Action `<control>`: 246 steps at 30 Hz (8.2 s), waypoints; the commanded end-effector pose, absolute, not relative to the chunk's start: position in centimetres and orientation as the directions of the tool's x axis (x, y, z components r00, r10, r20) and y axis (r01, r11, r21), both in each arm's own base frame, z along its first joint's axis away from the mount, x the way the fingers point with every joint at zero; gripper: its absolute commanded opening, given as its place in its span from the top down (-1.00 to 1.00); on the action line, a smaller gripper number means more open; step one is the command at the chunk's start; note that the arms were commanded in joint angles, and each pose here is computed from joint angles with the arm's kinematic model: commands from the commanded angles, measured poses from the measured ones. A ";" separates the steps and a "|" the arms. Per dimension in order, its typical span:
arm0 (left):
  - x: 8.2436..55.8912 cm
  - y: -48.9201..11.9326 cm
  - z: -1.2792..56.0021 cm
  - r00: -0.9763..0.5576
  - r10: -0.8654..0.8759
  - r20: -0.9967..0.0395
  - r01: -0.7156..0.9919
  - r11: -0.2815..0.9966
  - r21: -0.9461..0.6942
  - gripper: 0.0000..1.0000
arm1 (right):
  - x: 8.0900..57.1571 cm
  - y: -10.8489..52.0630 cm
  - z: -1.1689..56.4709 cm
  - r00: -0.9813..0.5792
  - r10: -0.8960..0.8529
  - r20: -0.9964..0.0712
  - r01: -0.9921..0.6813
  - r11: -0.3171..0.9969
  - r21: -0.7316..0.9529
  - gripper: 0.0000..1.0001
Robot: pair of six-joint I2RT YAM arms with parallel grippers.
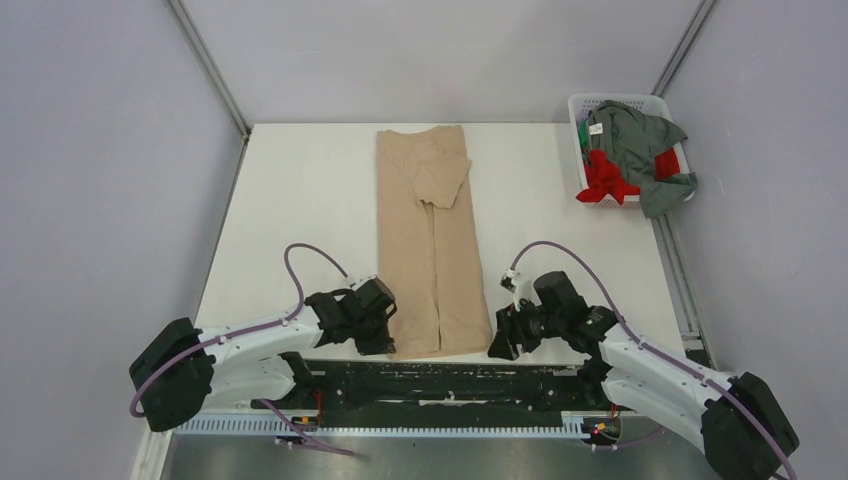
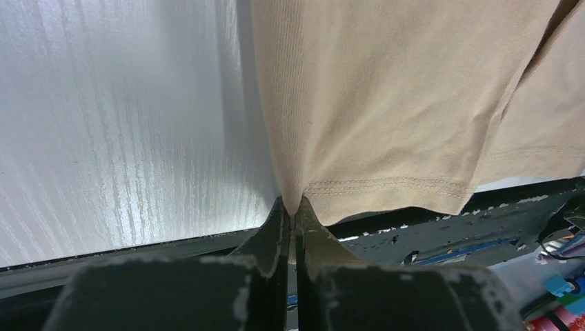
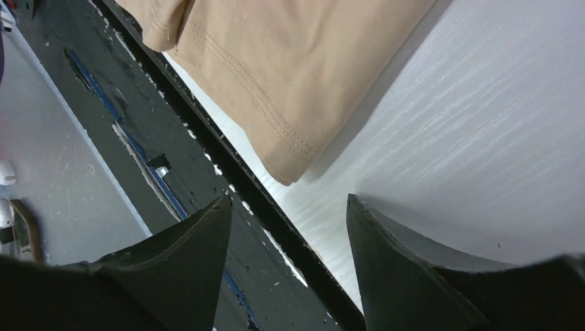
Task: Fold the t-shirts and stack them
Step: Grab the bottom of the folded rectangular tshirt with both arms, then fold the folded rectangular tshirt in 1/3 of the way, then grab one side of the 2/3 rectangular tshirt with both arms, then fold the long partially folded tshirt into a neat square, then smooth out wrinkles on the folded tshirt
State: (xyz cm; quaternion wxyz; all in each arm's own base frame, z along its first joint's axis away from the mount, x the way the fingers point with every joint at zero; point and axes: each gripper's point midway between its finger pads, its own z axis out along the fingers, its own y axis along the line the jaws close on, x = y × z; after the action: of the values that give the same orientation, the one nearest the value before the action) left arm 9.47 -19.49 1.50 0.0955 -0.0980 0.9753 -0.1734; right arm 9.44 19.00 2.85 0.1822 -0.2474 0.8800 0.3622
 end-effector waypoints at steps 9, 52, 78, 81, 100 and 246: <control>9.5 -20.5 2.1 -0.965 -0.228 -0.130 -0.161 0.906 -0.392 0.96 | 9.8 22.1 2.9 -0.801 -0.260 -0.540 -0.589 0.502 0.633 0.11; 36.5 -20.4 10.2 -0.844 -0.322 -0.428 -0.137 0.902 -0.408 0.95 | 37.5 25.0 13.2 -0.524 0.124 -0.842 -0.497 0.759 0.420 1.00; 43.6 -16.6 8.7 -0.809 -0.362 -0.463 -0.202 0.911 -0.360 -0.70 | 46.4 25.2 10.3 -0.540 0.081 -0.838 -0.437 0.823 0.362 0.09; 44.3 -16.1 11.7 -0.773 -0.372 -0.514 -0.179 0.905 -0.387 -0.99 | 46.8 25.2 11.7 -0.516 0.052 -0.855 -0.463 0.823 0.329 -0.40; 29.1 -15.3 5.9 -0.869 -0.402 -0.288 -0.236 0.849 -0.473 -0.91 | 31.3 20.4 6.3 -0.685 0.047 -0.727 -0.408 0.803 0.435 -0.94; 43.5 -20.3 18.9 -0.764 -0.364 -0.533 -0.103 0.884 -0.456 -0.99 | 42.6 26.6 16.9 -0.516 0.000 -0.856 -0.621 0.688 0.375 -0.96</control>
State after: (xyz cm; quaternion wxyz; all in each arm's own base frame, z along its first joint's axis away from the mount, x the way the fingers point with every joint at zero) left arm 47.02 -20.34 13.74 0.2622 -0.1561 0.9333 -0.1895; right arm 46.97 24.51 12.36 0.4172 -0.1682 0.8460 0.2862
